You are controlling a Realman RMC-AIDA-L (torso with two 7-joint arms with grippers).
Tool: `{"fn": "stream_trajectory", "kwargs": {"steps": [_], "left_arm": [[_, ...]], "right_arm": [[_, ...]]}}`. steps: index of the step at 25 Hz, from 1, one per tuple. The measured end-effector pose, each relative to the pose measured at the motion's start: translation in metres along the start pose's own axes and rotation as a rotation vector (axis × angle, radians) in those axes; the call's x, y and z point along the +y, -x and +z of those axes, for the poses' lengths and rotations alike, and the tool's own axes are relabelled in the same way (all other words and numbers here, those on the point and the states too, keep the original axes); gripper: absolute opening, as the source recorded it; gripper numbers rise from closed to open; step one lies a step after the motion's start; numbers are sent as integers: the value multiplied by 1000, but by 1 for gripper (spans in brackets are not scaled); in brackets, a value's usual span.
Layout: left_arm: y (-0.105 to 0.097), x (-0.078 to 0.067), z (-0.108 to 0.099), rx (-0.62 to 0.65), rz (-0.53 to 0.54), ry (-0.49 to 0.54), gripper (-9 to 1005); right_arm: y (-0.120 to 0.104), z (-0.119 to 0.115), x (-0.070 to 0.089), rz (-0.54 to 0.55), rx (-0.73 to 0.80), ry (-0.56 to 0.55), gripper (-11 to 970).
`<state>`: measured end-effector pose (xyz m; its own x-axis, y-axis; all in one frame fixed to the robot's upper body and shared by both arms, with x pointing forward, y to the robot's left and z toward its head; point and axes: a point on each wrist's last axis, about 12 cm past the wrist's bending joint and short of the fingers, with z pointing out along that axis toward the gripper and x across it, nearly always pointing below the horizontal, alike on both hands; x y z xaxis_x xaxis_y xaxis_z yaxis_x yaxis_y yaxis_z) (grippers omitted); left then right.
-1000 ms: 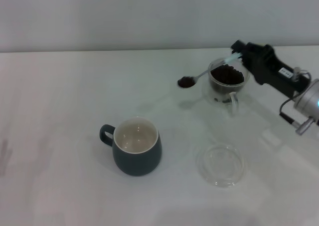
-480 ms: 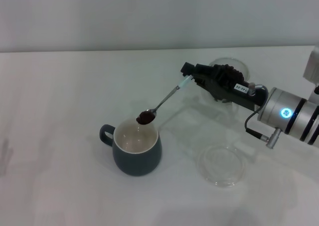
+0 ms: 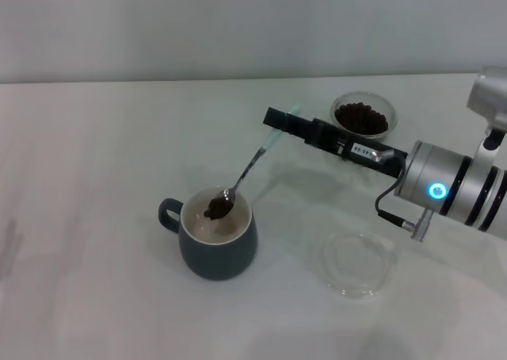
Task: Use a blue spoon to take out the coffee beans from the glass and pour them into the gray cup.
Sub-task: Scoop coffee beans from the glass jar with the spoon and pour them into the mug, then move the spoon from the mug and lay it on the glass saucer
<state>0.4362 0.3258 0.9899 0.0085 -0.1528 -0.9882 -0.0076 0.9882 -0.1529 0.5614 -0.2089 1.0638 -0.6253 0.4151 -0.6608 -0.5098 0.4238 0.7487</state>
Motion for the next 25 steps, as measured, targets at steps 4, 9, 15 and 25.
{"fn": "stream_trajectory", "kwargs": {"steps": [4,9,15,25], "left_arm": [[0,0,1,-1,3,-1,893],[0,0,1,-1,4,-1,893],[0,1,0,1,3,1,893],[0,1,0,1,0,2,893]], "right_arm": [[-3,4,7,-166,16,39,150],[-5,5,9,-416,16,53,151],[-5,-13,13,-517,-71,99,151],[4,-113,-13,-141,-294,32,151]]}}
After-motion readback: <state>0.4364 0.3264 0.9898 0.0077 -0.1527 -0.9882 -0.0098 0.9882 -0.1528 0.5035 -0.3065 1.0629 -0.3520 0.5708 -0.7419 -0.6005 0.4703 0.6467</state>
